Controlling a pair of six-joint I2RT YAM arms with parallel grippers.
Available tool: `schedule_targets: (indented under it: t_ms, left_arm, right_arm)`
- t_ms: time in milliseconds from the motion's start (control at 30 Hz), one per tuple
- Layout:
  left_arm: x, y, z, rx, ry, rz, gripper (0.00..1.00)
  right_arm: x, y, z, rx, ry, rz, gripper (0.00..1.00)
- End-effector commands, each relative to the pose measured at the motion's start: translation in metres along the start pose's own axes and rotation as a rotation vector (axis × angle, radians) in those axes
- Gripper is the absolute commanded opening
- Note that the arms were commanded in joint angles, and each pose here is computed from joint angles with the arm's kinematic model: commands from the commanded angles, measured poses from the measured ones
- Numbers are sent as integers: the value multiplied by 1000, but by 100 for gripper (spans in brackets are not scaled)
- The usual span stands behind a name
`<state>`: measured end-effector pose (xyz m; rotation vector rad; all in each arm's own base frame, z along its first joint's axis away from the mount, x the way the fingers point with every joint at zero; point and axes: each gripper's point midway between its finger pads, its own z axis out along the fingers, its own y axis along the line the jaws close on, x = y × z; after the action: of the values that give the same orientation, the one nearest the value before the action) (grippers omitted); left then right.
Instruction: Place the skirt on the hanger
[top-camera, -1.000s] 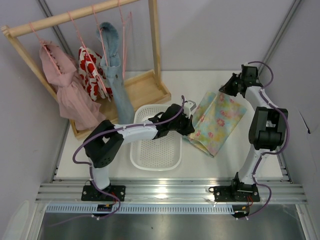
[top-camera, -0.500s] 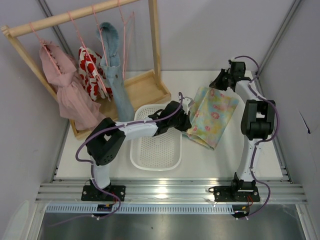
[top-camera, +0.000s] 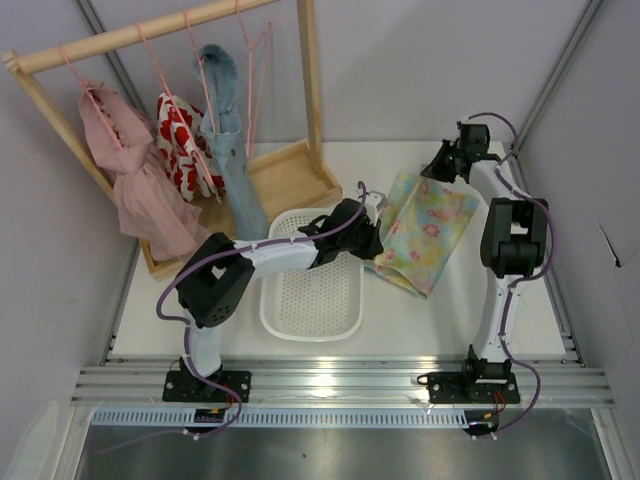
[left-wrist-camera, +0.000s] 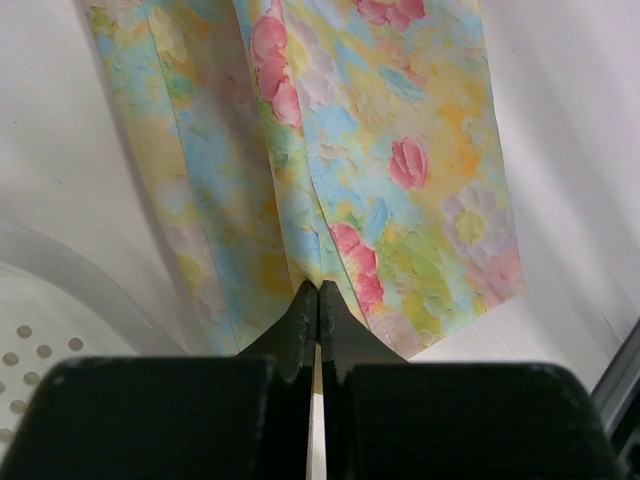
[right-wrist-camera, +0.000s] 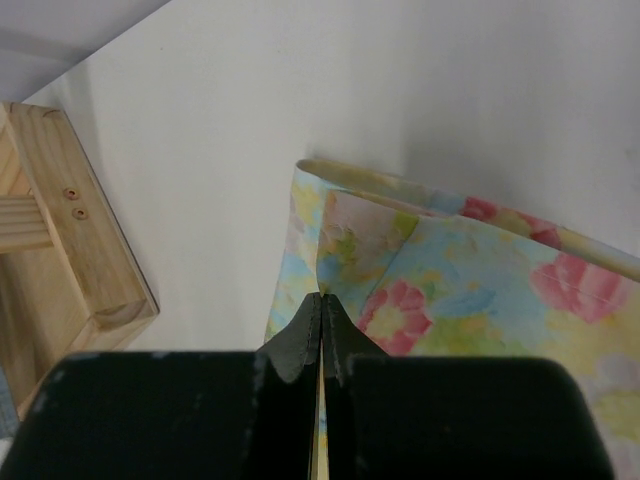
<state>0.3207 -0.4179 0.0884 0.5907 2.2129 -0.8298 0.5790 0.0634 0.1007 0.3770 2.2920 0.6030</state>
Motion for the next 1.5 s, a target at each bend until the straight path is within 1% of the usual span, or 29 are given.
schedule_targets:
  t_ms: [0, 67, 100, 133, 200, 267, 300, 333, 400, 433, 533, 567, 633, 667, 733, 767, 833, 1000, 1233, 1367, 1433, 1467]
  left_arm:
    - [-4, -22, -2, 66, 17, 11, 0]
    - [-4, -35, -2, 74, 12, 45, 0]
    - [-3, -39, -2, 77, 16, 54, 0]
    - [-2, -44, -2, 82, 17, 60, 0]
    - [1, -59, -3, 105, 18, 72, 0]
    - [8, -74, -4, 128, 28, 92, 0]
    - [6, -81, -4, 138, 21, 104, 0]
    - [9, -86, -5, 144, 29, 113, 0]
    - [9, -105, -7, 173, 19, 141, 0]
    - [8, -111, -8, 183, 16, 147, 0]
    - [12, -132, -15, 220, 13, 177, 0]
    - [16, -143, -18, 237, 16, 191, 0]
    - [21, -150, -25, 242, 29, 215, 0]
    - [25, -161, -30, 260, 32, 232, 0]
    - [25, -173, -38, 284, 25, 251, 0]
    - [31, -182, -42, 297, 29, 264, 0]
    - [34, -197, -51, 325, 26, 283, 0]
    - [34, -220, -68, 375, 20, 294, 0]
    - [20, -248, -103, 458, 2, 291, 0]
    - [9, -257, -118, 496, -19, 279, 0]
    - [7, -257, -119, 493, -27, 283, 0]
    - [10, -253, -117, 479, -17, 283, 0]
  right_arm:
    - [-58, 1, -52, 17, -195, -41, 0]
    - [-56, -6, -62, 31, -206, -31, 0]
    - [-64, -10, -79, 40, -239, -25, 0]
    - [-49, -22, -80, 62, -215, -3, 0]
    - [-46, -32, -94, 78, -234, 17, 0]
    - [-41, -48, -118, 105, -257, 54, 0]
    - [-40, -54, -127, 116, -265, 64, 0]
    - [-38, -63, -146, 137, -285, 86, 0]
    - [-35, -71, -167, 166, -306, 103, 0]
    - [-41, -73, -190, 177, -349, 107, 0]
    - [-30, -95, -222, 264, -377, 142, 0]
    - [-31, -92, -241, 275, -411, 137, 0]
    - [-27, -96, -263, 311, -431, 151, 0]
    - [-30, -97, -284, 324, -473, 155, 0]
    - [-28, -99, -302, 338, -499, 165, 0]
    - [-27, -101, -320, 352, -530, 172, 0]
    - [-23, -103, -332, 362, -540, 169, 0]
    - [-15, -114, -362, 416, -557, 188, 0]
    - [-19, -117, -384, 436, -575, 215, 0]
    - [-25, -111, -386, 410, -585, 200, 0]
    - [-31, -98, -377, 330, -570, 169, 0]
    - [-30, -98, -367, 316, -543, 175, 0]
